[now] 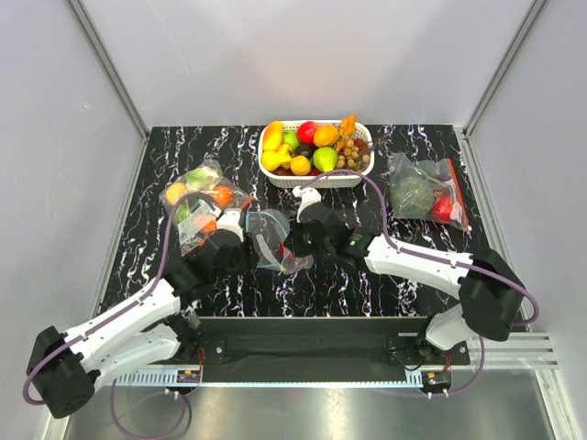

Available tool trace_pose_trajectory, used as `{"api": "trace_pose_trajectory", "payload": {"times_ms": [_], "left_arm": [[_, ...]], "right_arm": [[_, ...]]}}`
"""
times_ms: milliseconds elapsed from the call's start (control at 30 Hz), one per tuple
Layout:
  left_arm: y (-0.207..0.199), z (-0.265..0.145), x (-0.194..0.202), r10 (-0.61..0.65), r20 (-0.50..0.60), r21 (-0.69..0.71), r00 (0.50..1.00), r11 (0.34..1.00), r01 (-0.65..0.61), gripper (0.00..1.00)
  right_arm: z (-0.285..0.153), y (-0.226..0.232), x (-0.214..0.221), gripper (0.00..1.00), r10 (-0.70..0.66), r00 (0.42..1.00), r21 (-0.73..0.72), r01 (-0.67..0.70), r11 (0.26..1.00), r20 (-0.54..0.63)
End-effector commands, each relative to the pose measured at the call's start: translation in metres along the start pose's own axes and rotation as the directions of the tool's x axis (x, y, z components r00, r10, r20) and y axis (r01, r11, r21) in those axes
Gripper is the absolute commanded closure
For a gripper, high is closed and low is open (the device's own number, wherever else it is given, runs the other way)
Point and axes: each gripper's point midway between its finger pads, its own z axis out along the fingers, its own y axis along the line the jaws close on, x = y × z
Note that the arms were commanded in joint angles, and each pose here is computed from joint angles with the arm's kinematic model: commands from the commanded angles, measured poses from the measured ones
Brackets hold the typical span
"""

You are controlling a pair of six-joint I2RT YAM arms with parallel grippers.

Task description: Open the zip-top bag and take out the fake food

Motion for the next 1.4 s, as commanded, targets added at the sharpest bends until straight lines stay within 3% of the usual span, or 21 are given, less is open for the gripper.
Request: {"api": "trace_pose_trajectory", "payload": {"times_ms": [0, 67, 133, 267, 367, 500, 733, 1200, 1233, 1300, 1367], "left_arm": [[-0.005, -0.02, -0.037, -0.027, 0.125, 0.001, 0.992, 1.0, 0.027, 0.52], [-0.008, -0.03, -0.053, -0.029, 0.183, 0.017, 0.983, 1.0, 0.026, 0.36], [-0.011, -0.046, -0.071, -0.027, 0.257, 0.049, 0.966, 0.999, 0.015, 0.32], [-0.034, -0.075, -0.106, -0.033, 0.4, 0.18, 0.916, 0.983, -0.044, 0.32], [-0.052, -0.081, -0.111, -0.017, 0.433, 0.269, 0.901, 0.957, -0.112, 0.35], [-0.07, -0.061, -0.094, 0.065, 0.394, 0.327, 0.917, 0.922, -0.206, 0.45], [-0.078, -0.027, -0.062, 0.115, 0.316, 0.372, 0.942, 0.898, -0.234, 0.55], [-0.079, 0.026, -0.029, 0.173, 0.255, 0.335, 0.951, 0.907, -0.255, 0.47], [-0.077, 0.031, -0.026, 0.181, 0.242, 0.324, 0.953, 0.911, -0.255, 0.47], [-0.07, 0.043, -0.015, 0.191, 0.204, 0.293, 0.96, 0.924, -0.246, 0.48], [-0.068, 0.05, -0.009, 0.194, 0.184, 0.283, 0.964, 0.928, -0.241, 0.47]], "right_arm": [[-0.003, 0.004, -0.019, 1.0, 0.001, 0.998, 0.024, -0.002, 1.0, 0.056], [-0.003, 0.006, -0.018, 1.0, 0.0, 0.999, 0.017, -0.001, 1.0, 0.054], [-0.003, 0.008, -0.016, 1.0, 0.001, 0.999, 0.015, -0.002, 1.0, 0.049], [-0.005, 0.009, -0.017, 1.0, 0.001, 0.999, 0.013, -0.002, 1.0, 0.052], [-0.006, 0.009, -0.014, 1.0, 0.0, 0.999, 0.013, -0.001, 1.0, 0.047], [-0.01, 0.011, -0.015, 1.0, 0.011, 0.999, 0.005, -0.011, 1.0, 0.05], [-0.021, 0.011, -0.02, 1.0, 0.029, 0.997, 0.004, -0.03, 1.0, 0.075], [-0.021, 0.018, -0.015, 1.0, 0.049, 0.998, -0.034, -0.048, 0.998, 0.048], [-0.023, 0.017, -0.017, 0.98, 0.049, 0.997, -0.028, -0.047, 0.998, 0.054], [-0.026, 0.012, -0.018, 0.85, 0.047, 0.997, -0.006, -0.046, 0.999, 0.056], [-0.033, 0.009, -0.023, 0.64, 0.042, 0.996, 0.014, -0.044, 0.999, 0.079]]}}
